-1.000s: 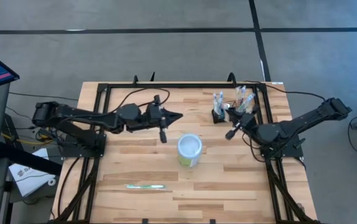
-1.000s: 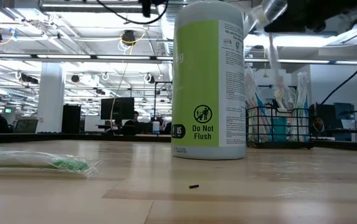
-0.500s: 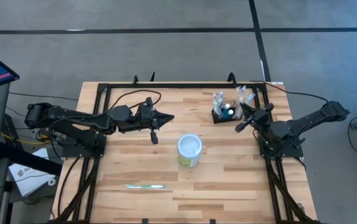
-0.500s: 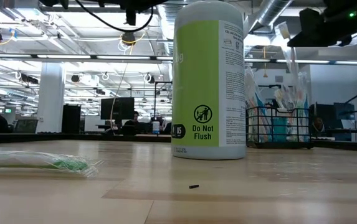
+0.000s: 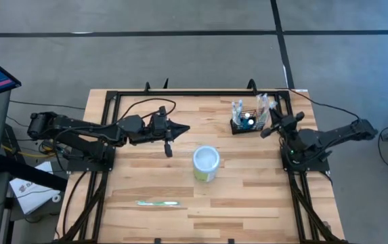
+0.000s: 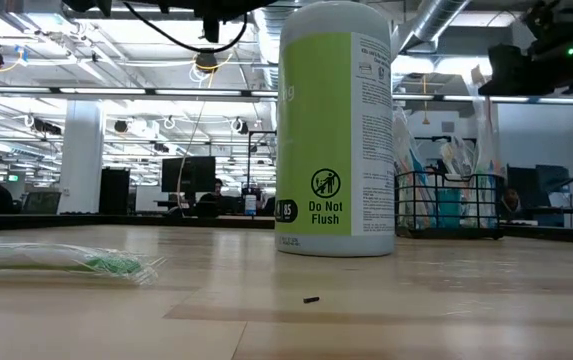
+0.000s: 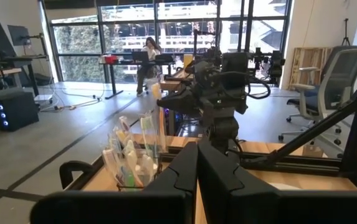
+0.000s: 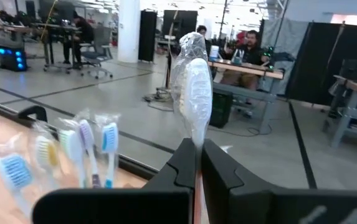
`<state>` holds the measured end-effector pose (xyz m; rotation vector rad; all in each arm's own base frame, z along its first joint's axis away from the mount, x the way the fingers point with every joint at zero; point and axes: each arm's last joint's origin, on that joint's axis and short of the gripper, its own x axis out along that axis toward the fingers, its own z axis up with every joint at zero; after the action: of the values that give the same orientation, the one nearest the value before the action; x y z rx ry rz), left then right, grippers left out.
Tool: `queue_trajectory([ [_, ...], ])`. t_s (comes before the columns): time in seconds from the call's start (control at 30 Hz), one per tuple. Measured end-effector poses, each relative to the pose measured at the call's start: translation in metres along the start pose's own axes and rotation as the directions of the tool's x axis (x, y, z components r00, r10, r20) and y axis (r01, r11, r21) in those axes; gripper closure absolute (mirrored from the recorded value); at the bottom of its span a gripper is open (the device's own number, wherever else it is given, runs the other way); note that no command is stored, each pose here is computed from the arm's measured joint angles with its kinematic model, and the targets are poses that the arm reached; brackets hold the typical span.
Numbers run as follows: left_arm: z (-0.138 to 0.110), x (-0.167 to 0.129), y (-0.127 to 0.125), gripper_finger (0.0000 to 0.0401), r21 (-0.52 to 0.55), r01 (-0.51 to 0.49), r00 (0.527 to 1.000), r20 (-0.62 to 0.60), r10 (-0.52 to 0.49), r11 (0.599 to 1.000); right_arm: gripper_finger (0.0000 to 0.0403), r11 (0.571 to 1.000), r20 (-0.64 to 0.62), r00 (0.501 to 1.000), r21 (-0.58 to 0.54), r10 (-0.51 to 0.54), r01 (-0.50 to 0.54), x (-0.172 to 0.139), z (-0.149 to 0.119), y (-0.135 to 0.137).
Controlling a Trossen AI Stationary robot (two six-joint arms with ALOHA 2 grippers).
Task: Pick & Place toothbrushing station
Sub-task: Put the orange toothbrush into the wire organizer
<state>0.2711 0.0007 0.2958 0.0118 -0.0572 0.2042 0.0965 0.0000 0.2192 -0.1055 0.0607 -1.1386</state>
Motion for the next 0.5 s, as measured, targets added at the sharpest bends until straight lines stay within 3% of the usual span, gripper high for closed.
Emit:
queue_trajectory([
  [0.5, 0.0, 0.0, 0.0, 0.0397, 0.001, 0.001, 1.0, -0.001, -0.001, 1.0, 0.0403, 0.996, 0.043, 0.999, 0.084, 0.032, -0.036, 0.015, 0.001, -0.013],
])
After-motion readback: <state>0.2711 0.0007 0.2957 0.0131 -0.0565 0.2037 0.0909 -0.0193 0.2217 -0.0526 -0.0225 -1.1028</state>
